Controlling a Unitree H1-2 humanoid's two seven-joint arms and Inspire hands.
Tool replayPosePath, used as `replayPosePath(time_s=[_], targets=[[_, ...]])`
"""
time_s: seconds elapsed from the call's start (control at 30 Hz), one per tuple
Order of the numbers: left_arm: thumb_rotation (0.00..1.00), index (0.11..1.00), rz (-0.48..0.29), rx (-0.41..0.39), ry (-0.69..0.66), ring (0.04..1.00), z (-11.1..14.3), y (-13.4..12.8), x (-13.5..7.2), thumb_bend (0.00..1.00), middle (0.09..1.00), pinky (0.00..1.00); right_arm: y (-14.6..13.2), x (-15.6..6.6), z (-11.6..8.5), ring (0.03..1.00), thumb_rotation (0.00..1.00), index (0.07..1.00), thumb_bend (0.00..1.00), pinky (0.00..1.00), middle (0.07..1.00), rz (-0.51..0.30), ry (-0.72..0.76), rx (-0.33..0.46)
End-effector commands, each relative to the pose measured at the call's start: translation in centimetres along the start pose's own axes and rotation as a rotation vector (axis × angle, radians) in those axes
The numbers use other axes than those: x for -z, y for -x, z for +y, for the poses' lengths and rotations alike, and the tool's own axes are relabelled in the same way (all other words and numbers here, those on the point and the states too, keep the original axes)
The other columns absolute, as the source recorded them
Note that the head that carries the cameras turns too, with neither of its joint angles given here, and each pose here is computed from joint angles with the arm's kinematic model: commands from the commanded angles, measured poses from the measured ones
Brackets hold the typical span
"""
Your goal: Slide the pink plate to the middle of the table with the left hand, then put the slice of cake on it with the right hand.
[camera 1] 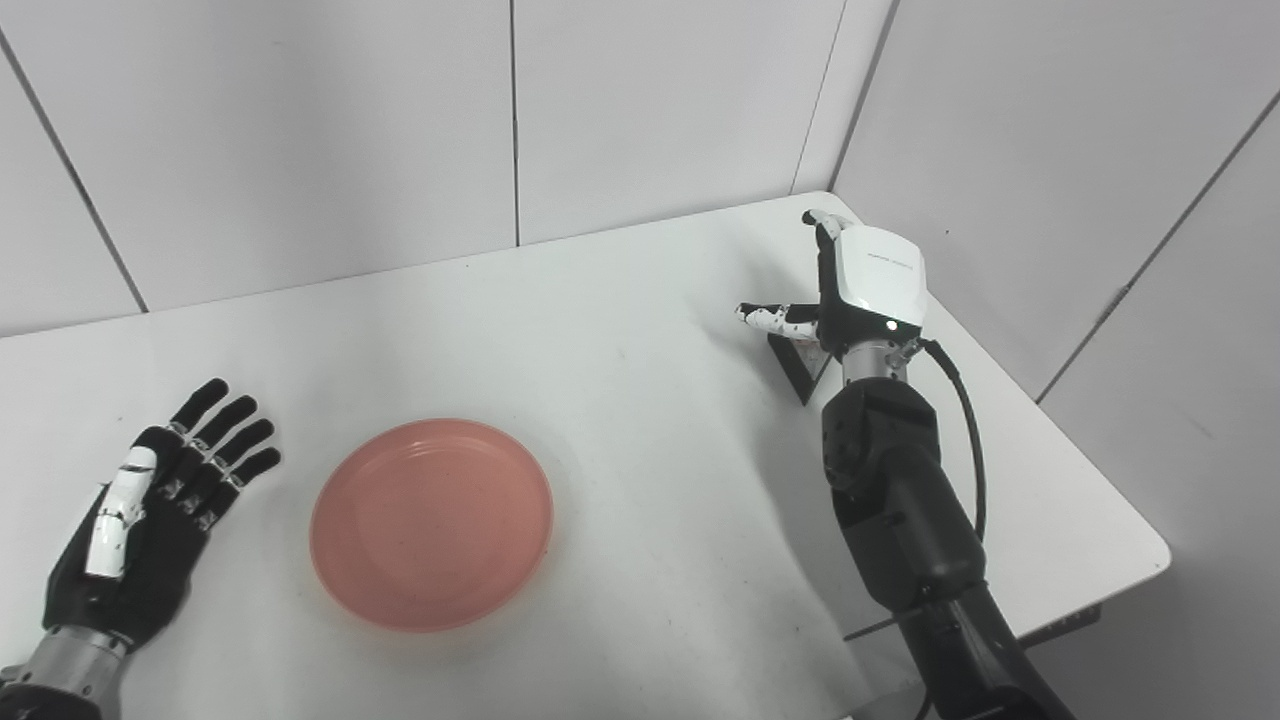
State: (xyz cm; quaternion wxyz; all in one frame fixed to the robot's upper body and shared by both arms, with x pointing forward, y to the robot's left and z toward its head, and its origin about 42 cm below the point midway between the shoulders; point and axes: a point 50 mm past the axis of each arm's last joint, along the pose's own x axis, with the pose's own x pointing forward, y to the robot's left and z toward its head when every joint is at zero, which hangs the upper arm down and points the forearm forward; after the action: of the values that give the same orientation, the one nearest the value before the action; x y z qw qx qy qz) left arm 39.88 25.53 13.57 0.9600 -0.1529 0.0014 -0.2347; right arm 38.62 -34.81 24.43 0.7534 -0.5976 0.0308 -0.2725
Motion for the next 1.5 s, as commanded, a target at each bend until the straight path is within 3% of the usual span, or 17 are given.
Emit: replayPosePath(time_s=[0.0,0.27,0.57,1.03,1.47], targets=[[0.81,0.871,0.204,-0.11,0.069,0.863,1.8,3.4,4.4,0.43,0.882,0.83,-1.3,-0.3,-1.7,0.74,0.5,0.816,0.84,0.51,0.845,0.009,0.004,0.064],[0.82,0.876,0.205,-0.114,0.067,0.865,1.9,3.4,4.3,0.42,0.886,0.83,-1.3,-0.4,-1.0,0.698,0.51,0.813,0.84,0.46,0.829,0.016,0.021,0.015],[0.82,0.873,0.204,-0.112,0.073,0.865,1.9,3.4,4.1,0.42,0.885,0.83,-1.4,-1.0,0.2,0.722,0.52,0.826,0.85,0.52,0.839,0.014,0.011,-0.042],[0.82,0.873,0.207,-0.111,0.075,0.865,1.9,3.6,3.8,0.43,0.885,0.83,-1.9,-1.0,2.1,0.72,0.56,0.832,0.85,0.52,0.845,0.045,0.043,-0.126],[0.84,0.872,0.207,-0.11,0.067,0.867,1.9,3.6,3.5,0.42,0.886,0.84,-2.7,0.0,1.4,0.738,0.5,0.815,0.84,0.51,0.857,0.103,0.04,-0.16]])
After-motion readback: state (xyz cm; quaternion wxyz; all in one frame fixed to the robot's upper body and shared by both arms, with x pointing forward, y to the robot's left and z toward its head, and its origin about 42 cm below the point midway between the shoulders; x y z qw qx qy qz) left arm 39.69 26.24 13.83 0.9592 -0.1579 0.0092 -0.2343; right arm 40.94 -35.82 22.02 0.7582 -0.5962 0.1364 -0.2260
